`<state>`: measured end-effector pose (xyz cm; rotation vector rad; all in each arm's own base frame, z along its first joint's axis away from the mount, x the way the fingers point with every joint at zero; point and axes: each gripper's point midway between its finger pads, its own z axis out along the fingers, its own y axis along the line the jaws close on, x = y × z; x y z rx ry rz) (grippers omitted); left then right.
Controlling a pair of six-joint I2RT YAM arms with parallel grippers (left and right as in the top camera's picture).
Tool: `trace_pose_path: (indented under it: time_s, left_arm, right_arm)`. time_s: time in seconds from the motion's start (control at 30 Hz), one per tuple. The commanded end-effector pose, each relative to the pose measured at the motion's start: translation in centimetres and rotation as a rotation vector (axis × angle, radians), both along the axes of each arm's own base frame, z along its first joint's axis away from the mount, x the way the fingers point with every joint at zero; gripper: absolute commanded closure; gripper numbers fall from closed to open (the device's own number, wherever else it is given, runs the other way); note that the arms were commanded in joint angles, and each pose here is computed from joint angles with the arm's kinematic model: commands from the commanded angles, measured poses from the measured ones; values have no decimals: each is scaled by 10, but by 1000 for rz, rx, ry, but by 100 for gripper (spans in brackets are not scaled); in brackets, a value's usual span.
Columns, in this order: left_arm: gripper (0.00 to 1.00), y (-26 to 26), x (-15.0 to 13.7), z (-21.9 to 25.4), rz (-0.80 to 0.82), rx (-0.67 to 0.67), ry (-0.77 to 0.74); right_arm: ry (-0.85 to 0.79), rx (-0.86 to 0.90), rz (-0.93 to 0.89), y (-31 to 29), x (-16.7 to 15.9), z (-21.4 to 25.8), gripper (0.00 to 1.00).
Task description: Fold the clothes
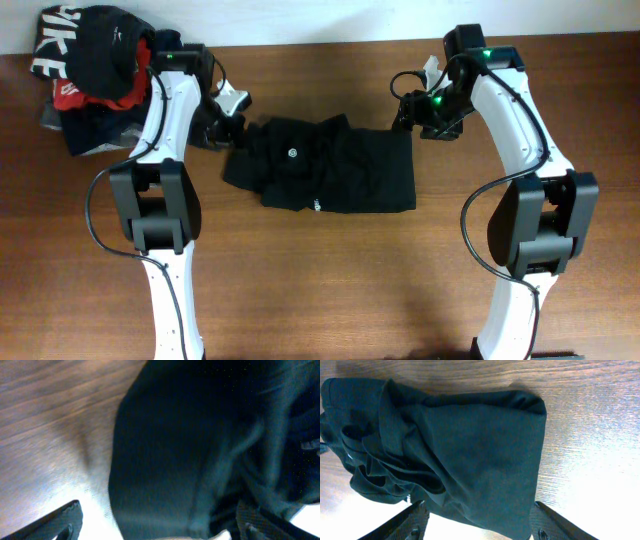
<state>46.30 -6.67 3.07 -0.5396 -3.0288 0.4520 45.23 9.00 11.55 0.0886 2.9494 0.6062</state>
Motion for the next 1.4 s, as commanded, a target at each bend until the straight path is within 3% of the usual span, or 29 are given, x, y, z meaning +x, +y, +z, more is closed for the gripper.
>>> trace_pose_path:
  time_s: [0.0,0.07,0.2,0.23,0.27,0.3,0.33,0.37,0.53,0.63,0.67,0.73,0.77,1.07,1.37]
  left_arm:
    - [7,-5,-10,-15,-56,-39,18]
    - [11,-5,-14,-25,-56,-39,29]
    - [30,-5,-17,-32,-52,-39,38]
    - [40,-5,-16,-32,-52,-39,34]
    - [61,-5,-15,-32,-51,-39,31]
    - [74,-5,-14,-32,-44,-38,31]
    - [94,-5,-14,-32,-34,-37,31]
    - [99,-4,-14,-32,-27,-36,33]
    - [99,4,-6,-22,19,-34,18]
    - [99,15,1,-10,72,-34,9]
    - [99,19,3,-6,81,-38,4]
    - [99,23,4,-2,90,-41,0]
    - [99,24,5,-1,92,-41,-2]
    - [99,25,8,0,94,-41,-16]
    - [99,25,12,0,94,-41,-33]
  right_arm:
    - [-59,-9,15,1,3,20,30]
    - [-59,-9,16,1,3,20,30]
    - [-60,-9,16,1,3,20,31]
    - [-60,-12,14,0,4,20,30]
    - [-60,-20,13,-1,4,20,30]
    - [-59,-23,12,-1,4,19,30]
    - [-58,-24,13,-1,3,19,30]
    - [-57,-24,13,-1,3,19,30]
    - [-51,-27,12,-1,2,16,33]
    - [-47,-25,20,4,1,13,56]
    - [-45,-22,12,8,2,10,72]
    - [-49,-18,12,17,3,3,92]
    - [-49,-14,5,21,4,-2,96]
    - [-7,171,42,79,-11,-61,96]
    - [48,200,6,74,-22,-75,96]
